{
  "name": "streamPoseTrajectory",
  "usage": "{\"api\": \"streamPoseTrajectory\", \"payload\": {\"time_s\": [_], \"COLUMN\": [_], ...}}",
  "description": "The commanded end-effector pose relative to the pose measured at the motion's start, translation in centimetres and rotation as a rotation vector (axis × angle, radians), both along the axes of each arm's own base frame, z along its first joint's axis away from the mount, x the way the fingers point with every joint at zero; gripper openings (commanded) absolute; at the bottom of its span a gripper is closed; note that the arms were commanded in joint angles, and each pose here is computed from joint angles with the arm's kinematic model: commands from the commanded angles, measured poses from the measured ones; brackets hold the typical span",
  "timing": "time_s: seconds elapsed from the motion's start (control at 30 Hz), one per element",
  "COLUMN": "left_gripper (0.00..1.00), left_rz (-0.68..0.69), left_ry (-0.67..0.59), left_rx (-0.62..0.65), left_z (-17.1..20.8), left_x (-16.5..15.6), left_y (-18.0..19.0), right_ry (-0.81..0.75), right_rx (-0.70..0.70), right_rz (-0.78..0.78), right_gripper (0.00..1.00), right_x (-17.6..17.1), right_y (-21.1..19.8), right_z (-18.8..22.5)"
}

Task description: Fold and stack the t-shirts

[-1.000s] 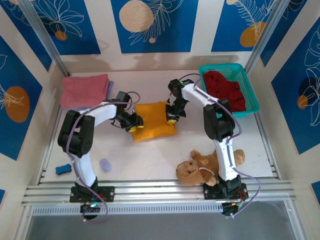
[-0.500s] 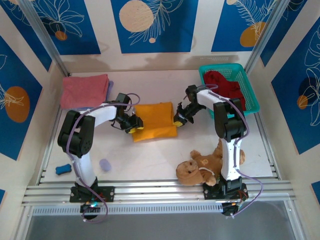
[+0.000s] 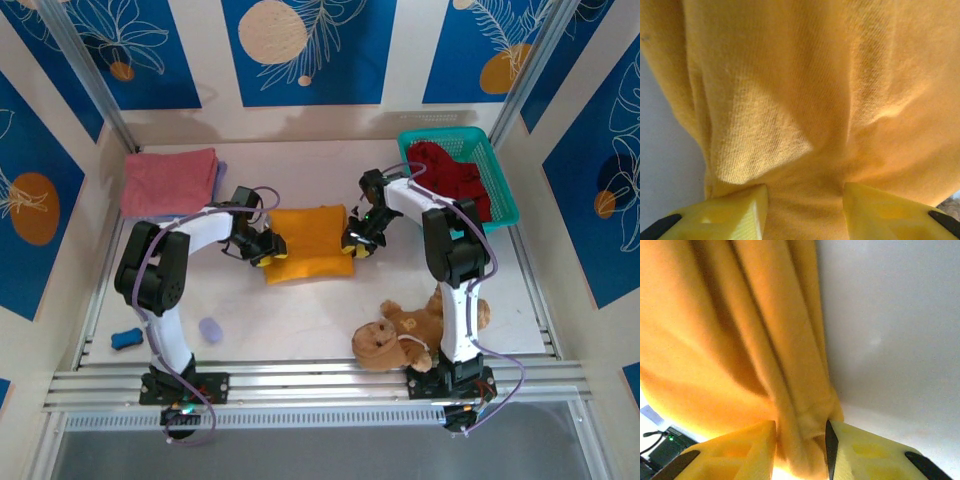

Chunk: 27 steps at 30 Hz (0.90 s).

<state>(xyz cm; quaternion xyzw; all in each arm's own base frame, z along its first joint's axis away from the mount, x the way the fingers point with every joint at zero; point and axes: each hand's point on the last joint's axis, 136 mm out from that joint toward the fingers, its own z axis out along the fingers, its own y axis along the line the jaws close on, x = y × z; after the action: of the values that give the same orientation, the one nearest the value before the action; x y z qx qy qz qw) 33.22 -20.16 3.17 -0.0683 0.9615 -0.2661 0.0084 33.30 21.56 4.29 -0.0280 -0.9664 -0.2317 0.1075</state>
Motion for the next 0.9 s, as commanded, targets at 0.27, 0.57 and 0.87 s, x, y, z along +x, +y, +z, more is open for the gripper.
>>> {"api": "streamPoseTrajectory", "payload": {"time_s": [0.27,0.57,0.87], "left_gripper": [0.46,0.46,0.47], "left_rz": [0.002,0.001,0.011], "left_ry": [0.025,0.030,-0.039], "left_rx": [0.047,0.049,0.025], "left_z": [0.0,-0.1,3.2], "left_x": [-0.7,-1.0,0.3], "left_y": [1.2,1.3,1.0], "right_ry": [-0.053,0.017,-0.098], "right_rx": [0.187,0.061,0.024], "right_rz": [-0.030,-0.152,-0.091], "right_gripper": [0.37,0.38,0.41], "right_x": [3.3,4.0,2.8], "right_y": [4.8,1.3,0.8], "right_z": [2.8,-2.7,2.4]}}
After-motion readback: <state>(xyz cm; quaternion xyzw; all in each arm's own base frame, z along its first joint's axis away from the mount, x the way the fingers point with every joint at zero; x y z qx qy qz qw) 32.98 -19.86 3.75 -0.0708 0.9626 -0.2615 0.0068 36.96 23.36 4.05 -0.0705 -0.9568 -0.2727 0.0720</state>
